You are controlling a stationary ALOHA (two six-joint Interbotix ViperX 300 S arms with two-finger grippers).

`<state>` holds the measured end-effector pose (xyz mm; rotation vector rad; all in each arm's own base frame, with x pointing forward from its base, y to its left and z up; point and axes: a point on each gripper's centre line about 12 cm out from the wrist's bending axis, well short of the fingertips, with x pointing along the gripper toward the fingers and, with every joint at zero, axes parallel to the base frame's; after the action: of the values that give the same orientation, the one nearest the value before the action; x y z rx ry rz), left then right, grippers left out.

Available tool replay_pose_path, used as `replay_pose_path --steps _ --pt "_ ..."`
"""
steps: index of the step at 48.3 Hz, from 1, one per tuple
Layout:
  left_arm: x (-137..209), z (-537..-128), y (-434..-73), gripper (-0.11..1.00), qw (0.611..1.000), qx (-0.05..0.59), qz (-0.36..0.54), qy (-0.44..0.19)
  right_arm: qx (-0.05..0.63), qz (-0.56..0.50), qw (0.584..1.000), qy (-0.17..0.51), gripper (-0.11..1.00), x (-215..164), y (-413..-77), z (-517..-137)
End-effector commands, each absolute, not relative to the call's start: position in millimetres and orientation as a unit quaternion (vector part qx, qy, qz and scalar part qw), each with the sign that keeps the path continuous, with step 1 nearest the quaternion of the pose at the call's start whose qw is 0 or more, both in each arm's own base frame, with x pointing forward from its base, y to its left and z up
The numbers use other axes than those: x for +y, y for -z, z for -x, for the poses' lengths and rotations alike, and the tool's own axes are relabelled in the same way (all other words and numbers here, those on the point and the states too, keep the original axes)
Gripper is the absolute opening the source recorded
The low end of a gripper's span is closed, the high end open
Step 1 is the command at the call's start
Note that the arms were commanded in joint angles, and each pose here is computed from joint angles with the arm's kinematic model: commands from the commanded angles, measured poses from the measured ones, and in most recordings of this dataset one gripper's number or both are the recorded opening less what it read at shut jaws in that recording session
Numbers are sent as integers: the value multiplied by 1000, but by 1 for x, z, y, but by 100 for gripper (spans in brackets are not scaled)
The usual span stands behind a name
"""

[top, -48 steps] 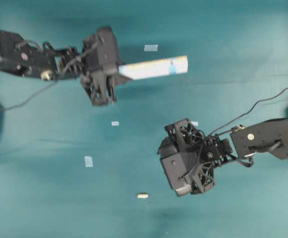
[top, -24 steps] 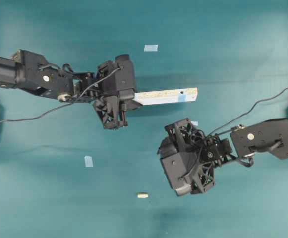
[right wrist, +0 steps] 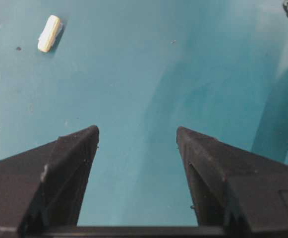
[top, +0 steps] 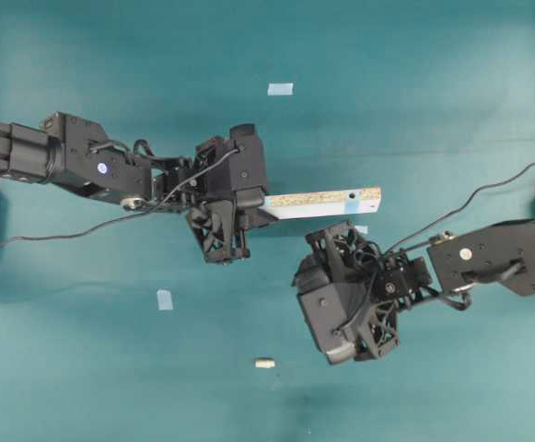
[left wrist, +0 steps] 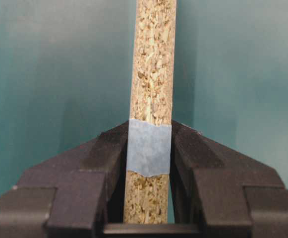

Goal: Move the wooden board into place and insert the rod into its hole.
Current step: 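Drag the white board with the left gripper toward the table center, then move the open right gripper down toward the wooden dowel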

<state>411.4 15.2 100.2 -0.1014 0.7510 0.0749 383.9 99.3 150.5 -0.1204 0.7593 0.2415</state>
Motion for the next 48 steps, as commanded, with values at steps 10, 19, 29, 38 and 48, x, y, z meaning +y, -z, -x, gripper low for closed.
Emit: replay_pose_path --steps 10,19,29,38,48 --pt "12 -414 -110 21 934 351 53 -34 351 59 927 -120 74 101 -163 -389" --pt "10 -415 -112 21 935 349 53 -33 351 59 927 -120 74 101 -163 -389" --pt "8 -416 -113 21 935 348 53 -30 351 59 927 -120 74 101 -163 -389" --pt "7 -415 -114 21 936 348 51 -29 354 59 926 -120 74 101 -162 -388" --pt "7 -414 -113 21 934 351 52 -29 353 59 926 -120 74 101 -162 -389"
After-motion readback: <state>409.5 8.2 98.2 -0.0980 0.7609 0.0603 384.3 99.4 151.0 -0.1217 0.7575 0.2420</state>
